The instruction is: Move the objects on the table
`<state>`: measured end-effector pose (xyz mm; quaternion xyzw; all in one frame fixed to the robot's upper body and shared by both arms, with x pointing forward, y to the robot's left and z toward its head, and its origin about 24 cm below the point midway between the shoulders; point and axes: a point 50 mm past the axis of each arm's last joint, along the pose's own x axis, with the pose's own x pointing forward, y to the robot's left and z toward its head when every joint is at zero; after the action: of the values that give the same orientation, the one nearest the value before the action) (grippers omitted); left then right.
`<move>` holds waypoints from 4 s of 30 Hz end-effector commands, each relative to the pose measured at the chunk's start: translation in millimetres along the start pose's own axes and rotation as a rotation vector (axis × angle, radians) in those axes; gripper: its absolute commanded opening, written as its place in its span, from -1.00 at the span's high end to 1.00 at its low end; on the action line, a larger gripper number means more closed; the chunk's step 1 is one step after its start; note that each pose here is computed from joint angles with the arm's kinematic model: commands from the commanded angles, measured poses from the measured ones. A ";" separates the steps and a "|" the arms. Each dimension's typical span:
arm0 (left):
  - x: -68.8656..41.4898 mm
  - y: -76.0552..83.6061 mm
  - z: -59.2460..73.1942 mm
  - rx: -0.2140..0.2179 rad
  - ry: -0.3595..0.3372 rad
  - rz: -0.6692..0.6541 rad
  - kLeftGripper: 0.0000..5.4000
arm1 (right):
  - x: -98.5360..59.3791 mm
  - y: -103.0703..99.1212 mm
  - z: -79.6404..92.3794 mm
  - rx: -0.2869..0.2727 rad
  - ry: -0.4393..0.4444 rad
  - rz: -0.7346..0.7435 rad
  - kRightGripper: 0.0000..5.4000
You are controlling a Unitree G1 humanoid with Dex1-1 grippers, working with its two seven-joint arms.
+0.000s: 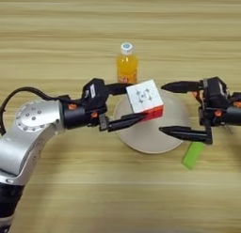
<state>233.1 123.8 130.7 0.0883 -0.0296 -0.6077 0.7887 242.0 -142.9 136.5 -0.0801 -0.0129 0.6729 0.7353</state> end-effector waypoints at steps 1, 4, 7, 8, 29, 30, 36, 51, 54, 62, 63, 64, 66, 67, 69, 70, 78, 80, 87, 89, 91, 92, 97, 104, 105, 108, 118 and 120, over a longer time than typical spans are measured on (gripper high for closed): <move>1.5 -2.3 4.6 0.031 -0.008 -0.049 -0.21 | 7.9 -1.4 5.6 -0.027 0.008 0.029 -1.00; 2.0 -4.4 4.2 0.034 -0.010 -0.070 -0.21 | 11.4 -1.2 5.2 -0.028 0.010 0.043 -1.00; 1.9 -7.3 4.6 0.036 -0.013 -0.093 -0.21 | 14.6 -1.1 4.8 -0.029 0.011 0.051 -1.00; 1.7 -8.0 4.6 0.037 -0.013 -0.099 -0.21 | 15.5 -1.1 4.4 -0.029 0.013 0.053 -1.00; 1.3 -8.0 5.0 0.055 -0.017 -0.094 -0.21 | 19.5 4.1 2.4 -0.026 0.035 0.114 -0.31; 0.9 -7.8 4.9 0.054 -0.016 -0.090 -0.21 | 19.5 4.1 2.4 -0.026 0.034 0.114 -0.30; -0.7 -7.1 4.7 0.062 -0.015 -0.082 -0.21 | 20.0 4.4 2.5 -0.025 0.030 0.116 -0.28; -9.4 -9.4 6.9 0.082 -0.071 -0.073 -0.67 | 19.5 -0.3 -14.8 0.011 0.034 0.006 -0.23; -11.0 -8.9 7.6 0.083 -0.074 -0.067 -0.75 | 19.4 -2.1 -24.3 0.027 0.053 -0.037 -0.23; -13.9 -4.2 5.1 0.080 -0.095 -0.001 -1.00 | 12.7 -4.2 -55.6 0.072 0.158 -0.140 -0.23; -14.0 -2.8 5.5 0.079 -0.108 0.019 -1.00 | 11.7 -3.6 -60.2 0.079 0.174 -0.154 -0.23; -14.2 -1.0 6.1 0.076 -0.122 0.044 -1.00 | 10.8 -3.7 -66.5 0.091 0.197 -0.182 -0.23; -14.2 2.2 6.7 0.070 -0.142 0.085 -1.00 | 10.6 -3.7 -78.7 0.112 0.230 -0.240 -0.23; -14.2 3.0 6.7 0.068 -0.147 0.097 -1.00 | 11.7 -3.5 -83.0 0.121 0.236 -0.264 -0.23; -15.0 3.4 6.5 0.065 -0.151 0.109 -1.00 | 14.8 -3.0 -88.1 0.123 0.237 -0.295 -0.23; -15.2 3.7 6.2 0.062 -0.153 0.114 -1.00 | 16.5 -3.6 -89.1 0.126 0.228 -0.310 -0.23; -15.5 3.3 4.6 0.051 -0.160 0.128 -1.00 | 25.7 -5.9 -95.3 0.141 0.209 -0.366 -0.23; -15.3 3.0 4.0 0.048 -0.161 0.131 -1.00 | 26.3 -5.5 -96.8 0.148 0.208 -0.373 -0.23; -16.2 6.8 0.5 0.039 -0.146 0.171 -1.00 | 23.6 -6.6 -98.0 0.150 0.200 -0.402 -0.56; -17.1 7.2 0.8 0.039 -0.150 0.175 -1.00 | 22.6 -7.9 -95.1 0.139 0.189 -0.414 -0.66; -17.7 7.5 0.5 0.038 -0.151 0.179 -1.00 | 20.8 -9.3 -90.4 0.125 0.171 -0.428 -0.79; -18.1 7.5 0.5 0.038 -0.151 0.179 -1.00 | 19.4 -10.0 -88.0 0.119 0.161 -0.437 -0.85; -19.4 10.1 0.6 0.039 -0.154 0.198 -1.00 | 14.9 -10.2 -73.2 0.094 0.089 -0.458 -0.99; -18.5 17.0 -0.2 0.037 -0.177 0.284 -1.00 | 5.3 -5.1 -44.6 0.062 -0.096 -0.510 -0.99; -17.3 18.3 1.2 0.046 -0.183 0.307 -1.00 | 3.5 -5.0 -40.9 0.062 -0.130 -0.532 -0.99; -11.9 21.1 5.0 0.069 -0.199 0.354 -1.00 | -2.0 -6.5 -36.3 0.077 -0.203 -0.602 -0.99; 11.0 45.4 -1.8 0.075 -0.182 0.555 -1.00 | -22.4 -29.8 -65.1 0.122 -0.268 -0.968 -0.99; 12.8 50.2 -4.3 0.073 -0.173 0.583 -1.00 | -23.3 -32.5 -71.5 0.119 -0.262 -1.001 -0.99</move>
<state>278.1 125.3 134.0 0.0434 -0.1413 -0.3735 0.9158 274.6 -174.7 73.1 0.0691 -0.0939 0.2593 0.9587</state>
